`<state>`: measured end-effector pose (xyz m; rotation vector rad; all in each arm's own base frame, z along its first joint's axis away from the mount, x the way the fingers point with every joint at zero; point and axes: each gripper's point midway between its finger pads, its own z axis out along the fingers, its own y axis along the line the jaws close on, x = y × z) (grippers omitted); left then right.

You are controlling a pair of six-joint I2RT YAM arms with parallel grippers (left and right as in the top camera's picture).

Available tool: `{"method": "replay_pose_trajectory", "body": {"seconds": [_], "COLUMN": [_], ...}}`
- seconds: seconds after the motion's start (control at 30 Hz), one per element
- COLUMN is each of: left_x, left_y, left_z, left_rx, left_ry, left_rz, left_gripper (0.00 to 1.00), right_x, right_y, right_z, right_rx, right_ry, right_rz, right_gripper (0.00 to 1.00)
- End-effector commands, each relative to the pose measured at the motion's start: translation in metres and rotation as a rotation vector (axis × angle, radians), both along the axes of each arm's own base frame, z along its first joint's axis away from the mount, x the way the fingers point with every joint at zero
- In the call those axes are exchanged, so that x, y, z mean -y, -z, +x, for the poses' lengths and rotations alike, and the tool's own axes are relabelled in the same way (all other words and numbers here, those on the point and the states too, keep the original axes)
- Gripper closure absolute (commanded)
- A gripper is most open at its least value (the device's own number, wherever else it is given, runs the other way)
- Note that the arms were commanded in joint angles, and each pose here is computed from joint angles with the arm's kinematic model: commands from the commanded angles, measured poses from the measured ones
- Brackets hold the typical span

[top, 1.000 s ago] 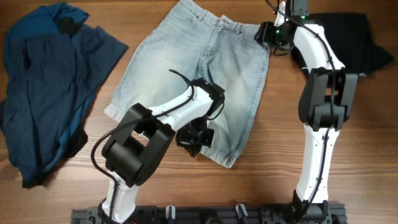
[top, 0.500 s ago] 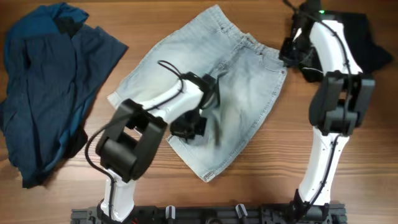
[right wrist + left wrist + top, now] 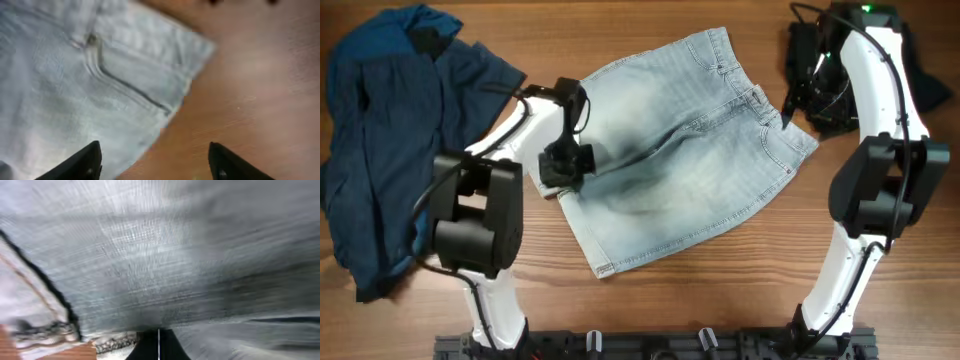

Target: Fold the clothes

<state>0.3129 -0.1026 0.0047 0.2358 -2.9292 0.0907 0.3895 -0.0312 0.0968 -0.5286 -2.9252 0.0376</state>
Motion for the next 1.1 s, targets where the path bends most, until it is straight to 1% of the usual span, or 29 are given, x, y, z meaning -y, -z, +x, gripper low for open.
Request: {"method": "replay_pose_trajectory", "body": {"seconds": [0.0,0.03,0.07,0.1,0.13,0.17,0.2,0.23,0.27,0.33,0.37,0.4,0.43,0.47,0.5,0.53,0.57,0.6,0.63,0.7,0.8,0.93,1.07], "left_x": [0.004,0.008,0.013,0.022,0.026,0.027,0.028,0.028,0.025,0.02,0.016,0.011,0.003,-0.003,-0.011,-0.02,-0.027,-0.033,-0.039,-0.048,-0.05,-0.05,-0.05], "left_y": [-0.035,-0.04,-0.047,-0.06,-0.071,-0.078,-0.082,-0.083,-0.083,-0.084,-0.084,-0.084,-0.083,-0.083,-0.083,-0.083,-0.083,-0.083,-0.083,-0.083,-0.082,-0.082,-0.081], "left_z": [0.031,0.036,0.04,0.046,0.052,0.058,0.064,0.068,0.073,0.079,0.082,0.084,0.086,0.088,0.09,0.092,0.093,0.095,0.096,0.096,0.095,0.095,0.09], "left_rx": [0.179,0.206,0.234,0.283,0.326,0.363,0.397,0.415,0.435,0.462,0.476,0.482,0.488,0.494,0.499,0.503,0.504,0.506,0.506,0.502,0.496,0.495,0.478], "left_ry": [0.007,0.006,0.006,0.007,0.009,0.011,0.012,0.012,0.01,0.004,0.0,-0.012,-0.042,-0.054,-0.086,-0.129,-0.149,-0.164,-0.179,-0.199,-0.201,-0.201,-0.196], "left_rz": [-0.041,-0.065,-0.095,-0.148,-0.176,-0.183,-0.187,-0.185,-0.17,-0.14,-0.116,-0.091,-0.054,-0.037,-0.012,0.017,0.027,0.03,0.034,0.04,0.044,0.044,0.049], "left_gripper": [0.96,0.96,0.96,0.96,0.91,0.82,0.69,0.64,0.62,0.61,0.61,0.61,0.62,0.67,0.71,0.74,0.75,0.76,0.78,0.8,0.8,0.8,0.8], "right_x": [-0.047,-0.058,-0.067,-0.078,-0.089,-0.098,-0.108,-0.118,-0.13,-0.135,-0.136,-0.138,-0.145,-0.153,-0.159,-0.161,-0.162,-0.159,-0.155,-0.151,-0.145,-0.141,-0.12], "right_y": [-0.005,-0.009,-0.013,-0.022,-0.03,-0.036,-0.039,-0.039,-0.031,-0.014,-0.001,0.013,0.028,0.038,0.049,0.057,0.063,0.068,0.073,0.074,0.08,0.097,0.093], "right_z": [0.053,0.068,0.09,0.121,0.143,0.163,0.181,0.197,0.212,0.227,0.233,0.236,0.235,0.232,0.23,0.23,0.231,0.234,0.24,0.247,0.259,0.263,0.272], "right_rx": [0.256,0.333,0.432,0.569,0.664,0.749,0.82,0.876,0.923,0.953,0.96,0.952,0.938,0.925,0.907,0.899,0.898,0.898,0.913,0.941,0.977,0.979,1.013], "right_ry": [-0.253,-0.309,-0.356,-0.405,-0.456,-0.493,-0.521,-0.541,-0.557,-0.533,-0.517,-0.516,-0.527,-0.537,-0.538,-0.539,-0.538,-0.519,-0.511,-0.496,-0.442,-0.395,-0.348], "right_rz": [0.234,0.282,0.295,0.271,0.255,0.222,0.178,0.144,0.133,0.121,0.126,0.143,0.19,0.227,0.244,0.246,0.241,0.228,0.201,0.173,0.14,0.127,0.113], "right_gripper": [0.33,0.33,0.33,0.32,0.32,0.32,0.32,0.32,0.29,0.27,0.27,0.32,0.55,0.61,0.61,0.53,0.42,0.36,0.34,0.33,0.34,0.34,0.34]}}
